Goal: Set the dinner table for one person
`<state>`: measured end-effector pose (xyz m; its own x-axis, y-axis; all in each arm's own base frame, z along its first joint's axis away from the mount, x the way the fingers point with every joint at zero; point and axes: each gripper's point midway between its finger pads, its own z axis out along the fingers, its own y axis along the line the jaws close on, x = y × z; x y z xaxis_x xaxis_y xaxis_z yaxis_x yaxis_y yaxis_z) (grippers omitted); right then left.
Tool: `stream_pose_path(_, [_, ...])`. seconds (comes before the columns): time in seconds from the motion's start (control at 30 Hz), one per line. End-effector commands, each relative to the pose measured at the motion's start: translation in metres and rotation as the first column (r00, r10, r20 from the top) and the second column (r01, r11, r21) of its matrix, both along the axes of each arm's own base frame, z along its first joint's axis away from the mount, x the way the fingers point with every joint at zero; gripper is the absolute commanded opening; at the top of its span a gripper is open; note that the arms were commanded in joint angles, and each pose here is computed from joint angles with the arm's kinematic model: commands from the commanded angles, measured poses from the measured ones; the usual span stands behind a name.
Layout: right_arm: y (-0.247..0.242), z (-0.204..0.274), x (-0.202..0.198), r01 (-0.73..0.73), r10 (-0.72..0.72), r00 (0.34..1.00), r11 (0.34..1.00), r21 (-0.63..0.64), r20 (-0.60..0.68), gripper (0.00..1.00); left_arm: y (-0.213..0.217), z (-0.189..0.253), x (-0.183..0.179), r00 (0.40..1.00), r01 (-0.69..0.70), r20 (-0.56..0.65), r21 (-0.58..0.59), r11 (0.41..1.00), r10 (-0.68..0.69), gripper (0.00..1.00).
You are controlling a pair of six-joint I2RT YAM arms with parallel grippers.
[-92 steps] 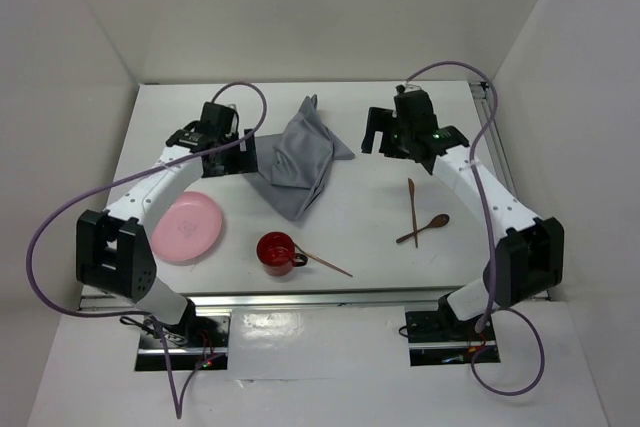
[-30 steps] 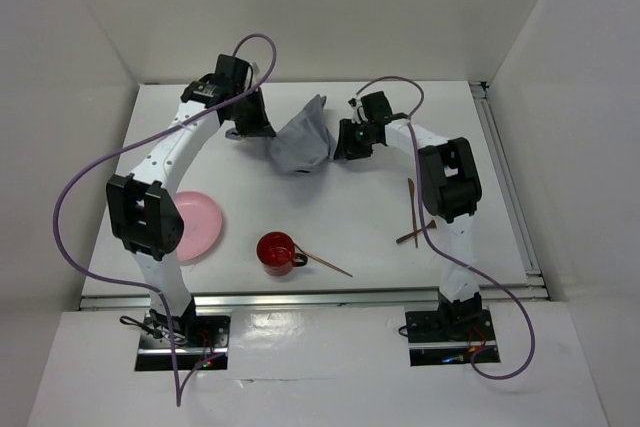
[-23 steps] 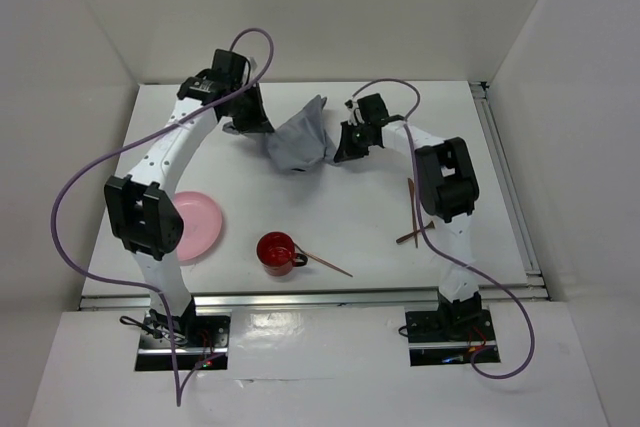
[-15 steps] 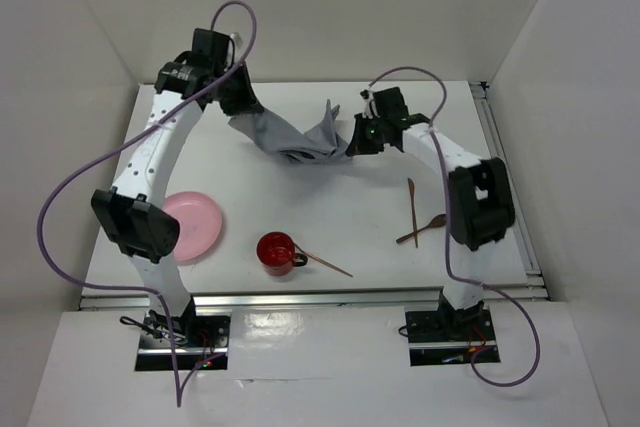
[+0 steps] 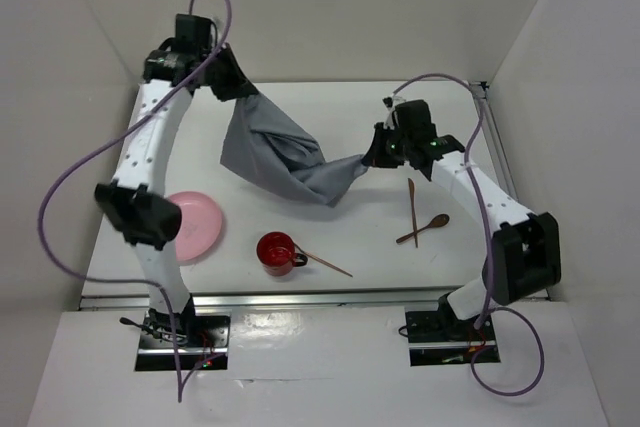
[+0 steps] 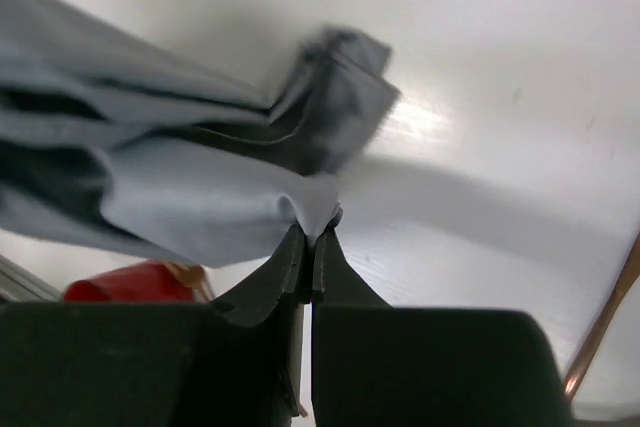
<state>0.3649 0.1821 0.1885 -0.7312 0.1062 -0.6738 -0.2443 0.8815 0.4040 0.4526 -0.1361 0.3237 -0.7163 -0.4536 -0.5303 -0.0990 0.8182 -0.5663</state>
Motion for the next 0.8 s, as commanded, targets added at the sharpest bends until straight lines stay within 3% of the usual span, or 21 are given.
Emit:
stream_pose_path(0.0, [0.000, -0.042, 0.006, 0.040, -0.041, 0.995, 0.999, -0.012, -0.087, 0.00, -0.021, -0.094, 0.057, 0.984, 0.015, -0.175, -0.074, 0.997, -0.028, 0.00])
stream_pose_path(0.17, [0.011, -0.069, 0.004, 0.036, -0.031, 0.982, 0.999, 0.023, -0.187, 0.00, -0.019, -0.143, 0.065, 0.951, 0.049, -0.296, -0.147, 0.988, -0.092, 0.83])
stream_pose_path(0.23, [0.013, -0.069, 0.003, 0.036, -0.028, 0.980, 0.999, 0.037, -0.195, 0.00, 0.002, -0.123, 0.064, 0.975, 0.025, -0.218, -0.066, 0.998, -0.039, 1.00])
stream_pose_path(0.3, [0.014, -0.069, 0.005, 0.043, -0.033, 0.979, 0.998, 0.042, -0.199, 0.00, 0.033, -0.135, 0.052, 0.968, -0.049, -0.246, 0.008, 0.999, 0.049, 1.00])
stream_pose_path(0.33, [0.015, -0.065, 0.008, 0.042, -0.033, 0.981, 0.998, 0.046, -0.190, 0.00, 0.045, -0.135, 0.045, 0.967, -0.067, -0.243, 0.034, 0.997, 0.073, 0.95])
stream_pose_path(0.37, [0.015, -0.065, 0.010, 0.042, -0.033, 0.981, 0.998, 0.046, -0.189, 0.00, 0.066, -0.140, 0.030, 0.959, -0.101, -0.259, 0.059, 0.993, 0.113, 0.82])
stream_pose_path(0.4, [0.016, -0.066, 0.007, 0.036, -0.025, 0.979, 0.998, 0.049, -0.202, 0.00, 0.079, -0.147, 0.022, 0.951, -0.123, -0.275, 0.089, 0.988, 0.143, 0.49])
stream_pose_path(0.43, [0.017, -0.062, 0.009, 0.035, -0.024, 0.981, 0.998, 0.053, -0.194, 0.00, 0.086, -0.152, 0.013, 0.945, -0.125, -0.292, 0.098, 0.987, 0.149, 0.31])
stream_pose_path(0.47, [0.017, -0.066, 0.009, 0.036, -0.025, 0.979, 0.998, 0.049, -0.203, 0.00, 0.091, -0.158, 0.005, 0.936, -0.135, -0.314, 0.100, 0.986, 0.160, 0.22])
stream_pose_path(0.5, [0.018, -0.066, 0.008, 0.030, -0.018, 0.978, 0.998, 0.055, -0.206, 0.00, 0.098, -0.175, -0.005, 0.925, -0.131, -0.345, 0.111, 0.985, 0.162, 0.20])
stream_pose_path(0.63, [0.023, -0.077, 0.006, 0.016, -0.003, 0.972, 0.999, 0.052, -0.235, 0.00, 0.093, -0.212, -0.026, 0.885, -0.097, -0.446, 0.102, 0.990, 0.133, 0.51])
stream_pose_path(0.67, [0.023, -0.077, 0.006, 0.016, -0.003, 0.972, 0.999, 0.052, -0.235, 0.00, 0.097, -0.216, -0.027, 0.881, -0.106, -0.452, 0.102, 0.989, 0.141, 0.66])
stream_pose_path(0.77, [0.024, -0.073, 0.008, 0.015, -0.003, 0.974, 0.998, 0.055, -0.225, 0.00, 0.092, -0.239, -0.029, 0.861, -0.091, -0.496, 0.074, 0.993, 0.116, 0.71])
